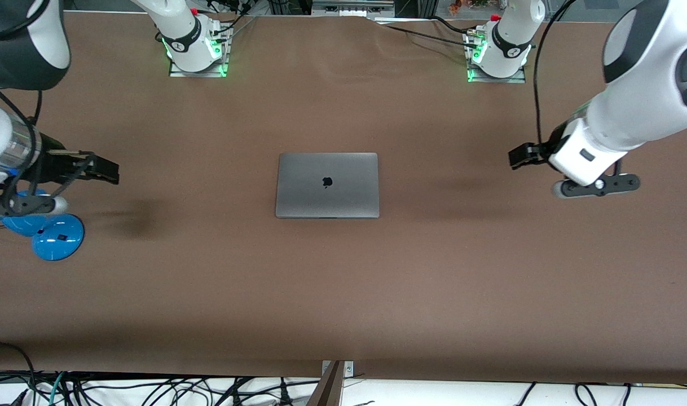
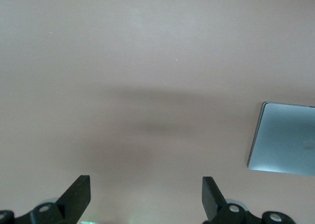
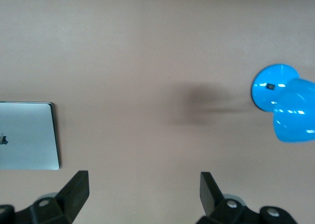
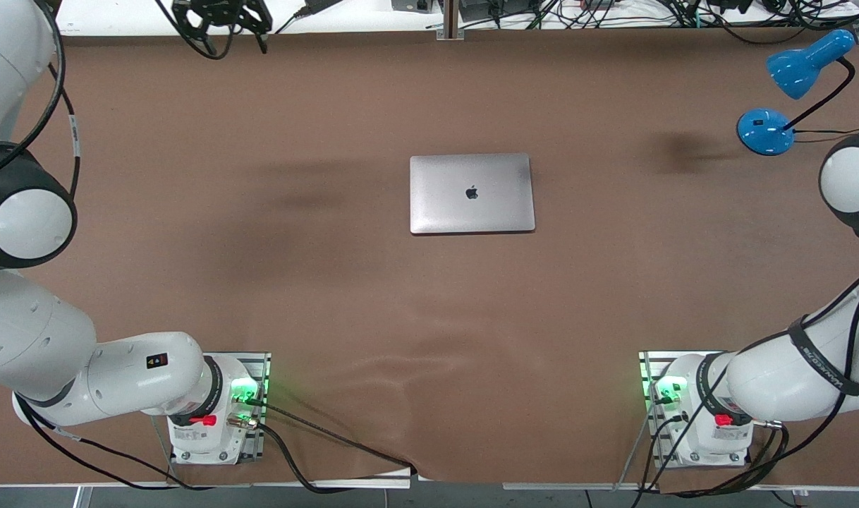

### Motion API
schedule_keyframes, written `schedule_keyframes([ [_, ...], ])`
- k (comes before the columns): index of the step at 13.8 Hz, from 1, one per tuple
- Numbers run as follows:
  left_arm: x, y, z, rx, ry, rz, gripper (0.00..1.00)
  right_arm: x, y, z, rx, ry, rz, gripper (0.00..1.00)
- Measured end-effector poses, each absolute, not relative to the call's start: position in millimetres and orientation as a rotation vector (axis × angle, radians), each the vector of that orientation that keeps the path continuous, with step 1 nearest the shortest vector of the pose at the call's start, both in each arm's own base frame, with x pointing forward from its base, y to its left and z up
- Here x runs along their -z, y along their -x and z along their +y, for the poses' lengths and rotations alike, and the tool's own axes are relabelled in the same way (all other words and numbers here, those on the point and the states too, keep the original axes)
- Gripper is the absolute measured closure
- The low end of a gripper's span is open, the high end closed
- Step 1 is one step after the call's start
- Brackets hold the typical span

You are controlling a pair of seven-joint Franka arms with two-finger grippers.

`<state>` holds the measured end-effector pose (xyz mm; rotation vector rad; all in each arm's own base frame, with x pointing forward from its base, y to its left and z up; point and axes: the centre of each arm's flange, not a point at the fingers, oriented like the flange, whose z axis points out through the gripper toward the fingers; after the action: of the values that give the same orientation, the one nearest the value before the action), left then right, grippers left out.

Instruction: Close laptop with both arms from behind

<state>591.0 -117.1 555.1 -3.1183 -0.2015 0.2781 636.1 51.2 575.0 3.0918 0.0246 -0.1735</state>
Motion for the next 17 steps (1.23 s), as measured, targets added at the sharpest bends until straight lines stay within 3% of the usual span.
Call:
schedule_keyframes([
  [7, -566.4, -580.2, -96.1, -0.315, 3.096, -0.16, 0.0, -593.6, -597.7, 23.5, 0.134, -3.111, -0.029, 0.0],
  [12, -577.7, -574.1, -75.1, -0.305, 3.06, -0.126, 0.0, -594.2, -571.7, 23.1, 0.202, -3.112, -0.023, 0.0],
  [17, -584.0, -550.3, -65.5, -0.332, 3.087, -0.09, 0.0, -577.9, -565.8, 22.7, 0.26, -3.107, -0.024, 0.0],
])
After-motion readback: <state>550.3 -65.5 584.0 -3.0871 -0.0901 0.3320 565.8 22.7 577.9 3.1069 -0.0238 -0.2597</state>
